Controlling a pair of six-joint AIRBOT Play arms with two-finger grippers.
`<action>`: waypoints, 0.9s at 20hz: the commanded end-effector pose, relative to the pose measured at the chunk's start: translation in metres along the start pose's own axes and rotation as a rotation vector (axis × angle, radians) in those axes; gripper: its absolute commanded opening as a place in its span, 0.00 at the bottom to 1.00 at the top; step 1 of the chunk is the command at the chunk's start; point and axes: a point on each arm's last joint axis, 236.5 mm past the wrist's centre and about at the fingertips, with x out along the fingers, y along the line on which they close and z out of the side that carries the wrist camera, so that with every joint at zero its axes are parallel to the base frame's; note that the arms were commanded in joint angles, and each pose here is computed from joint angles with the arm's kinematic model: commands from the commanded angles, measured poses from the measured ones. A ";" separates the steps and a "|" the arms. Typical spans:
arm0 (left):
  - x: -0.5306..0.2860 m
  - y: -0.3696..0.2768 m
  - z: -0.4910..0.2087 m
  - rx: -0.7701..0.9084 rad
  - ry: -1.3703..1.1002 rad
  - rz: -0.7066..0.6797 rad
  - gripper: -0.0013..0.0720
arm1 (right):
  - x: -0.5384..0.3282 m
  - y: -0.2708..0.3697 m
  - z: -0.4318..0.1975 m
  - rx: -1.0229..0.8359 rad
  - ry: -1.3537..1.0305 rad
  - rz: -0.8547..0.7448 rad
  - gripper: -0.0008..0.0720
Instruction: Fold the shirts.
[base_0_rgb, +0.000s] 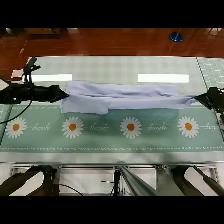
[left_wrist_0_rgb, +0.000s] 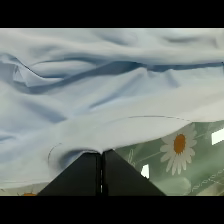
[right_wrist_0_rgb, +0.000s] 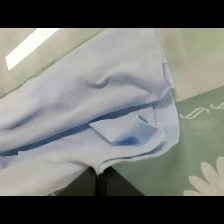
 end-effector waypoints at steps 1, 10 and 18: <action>0.021 0.019 0.017 -0.022 0.020 0.013 0.05 | 0.028 -0.007 0.008 0.017 0.007 -0.009 0.05; 0.066 0.053 0.057 -0.054 0.072 0.016 0.05 | 0.101 0.011 0.061 -0.056 -0.066 -0.039 0.05; 0.099 0.079 0.065 -0.064 0.116 0.017 0.05 | 0.141 -0.008 0.063 -0.107 0.004 -0.117 0.05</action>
